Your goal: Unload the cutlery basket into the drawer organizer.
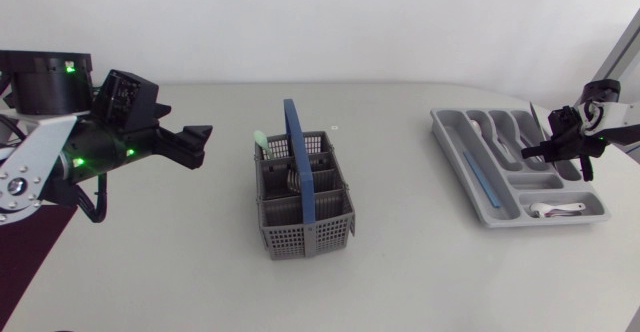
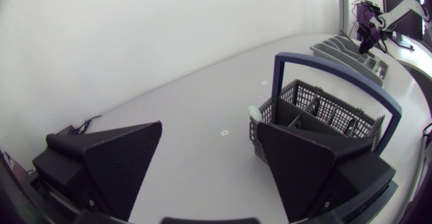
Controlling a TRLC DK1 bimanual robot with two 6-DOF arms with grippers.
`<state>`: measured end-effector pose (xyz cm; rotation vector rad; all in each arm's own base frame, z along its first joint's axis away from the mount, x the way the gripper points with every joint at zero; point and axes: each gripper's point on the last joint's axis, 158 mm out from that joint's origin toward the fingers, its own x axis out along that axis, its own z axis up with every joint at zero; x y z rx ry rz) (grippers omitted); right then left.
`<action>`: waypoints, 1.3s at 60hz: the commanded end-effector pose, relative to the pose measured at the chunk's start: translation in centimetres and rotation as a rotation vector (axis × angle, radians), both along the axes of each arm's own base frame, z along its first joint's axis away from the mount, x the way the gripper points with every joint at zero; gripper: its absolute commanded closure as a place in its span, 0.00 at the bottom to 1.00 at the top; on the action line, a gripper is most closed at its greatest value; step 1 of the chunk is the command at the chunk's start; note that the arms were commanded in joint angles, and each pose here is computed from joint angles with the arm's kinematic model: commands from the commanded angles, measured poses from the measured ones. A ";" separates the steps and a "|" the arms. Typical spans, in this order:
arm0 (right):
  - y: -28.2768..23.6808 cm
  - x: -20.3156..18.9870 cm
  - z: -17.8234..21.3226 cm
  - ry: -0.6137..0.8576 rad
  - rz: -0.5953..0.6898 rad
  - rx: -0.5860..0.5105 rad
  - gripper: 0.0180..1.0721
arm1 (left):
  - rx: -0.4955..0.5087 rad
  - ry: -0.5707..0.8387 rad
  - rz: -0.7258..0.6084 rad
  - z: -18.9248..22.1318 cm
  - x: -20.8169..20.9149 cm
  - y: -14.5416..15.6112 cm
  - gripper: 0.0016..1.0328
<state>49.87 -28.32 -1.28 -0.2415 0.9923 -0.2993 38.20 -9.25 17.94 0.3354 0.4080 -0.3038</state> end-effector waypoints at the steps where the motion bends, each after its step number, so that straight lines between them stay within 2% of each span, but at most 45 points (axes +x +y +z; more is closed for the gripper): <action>1: -0.7 -0.5 -1.4 0.039 -0.010 -0.005 0.94 | 0.020 -0.002 -0.019 -0.3 -0.5 -0.3 0.05; 9: -0.9 -0.4 -1.5 0.042 -0.014 -0.012 0.92 | 0.020 0.000 -0.023 -0.4 -0.5 -0.4 0.05; 12: -0.8 -0.3 -1.3 0.040 -0.014 -0.012 0.81 | 0.024 0.003 -0.025 -0.7 -0.6 -0.4 0.05; 18: -0.6 -0.2 -0.9 0.034 -0.011 -0.015 0.80 | 0.034 -0.003 -0.028 -0.9 -0.6 -0.4 0.05; 31: -0.2 -0.5 0.3 0.017 -0.007 -0.017 0.50 | 0.080 -0.010 0.001 -1.2 -0.4 0.4 0.05; 37: 0.2 -0.6 1.5 -0.007 -0.003 -0.024 0.33 | 0.081 -0.012 0.000 -1.1 -0.5 0.5 0.05; 46: 1.4 -0.9 4.2 -0.062 0.011 -0.049 0.19 | 0.082 -0.006 0.000 -1.2 -0.8 0.5 0.05; 55: 3.4 -1.8 6.6 -0.111 0.045 -0.052 0.17 | 0.093 0.034 -0.001 -1.6 -1.1 0.6 0.05; 66: 8.5 -3.3 10.5 -0.209 0.140 -0.053 0.17 | 0.101 0.103 -0.036 -2.8 -2.3 -0.3 0.05; 78: 15.3 -5.7 13.2 -0.269 0.265 -0.041 0.17 | 0.032 0.193 -0.122 -3.6 -3.6 -1.9 0.05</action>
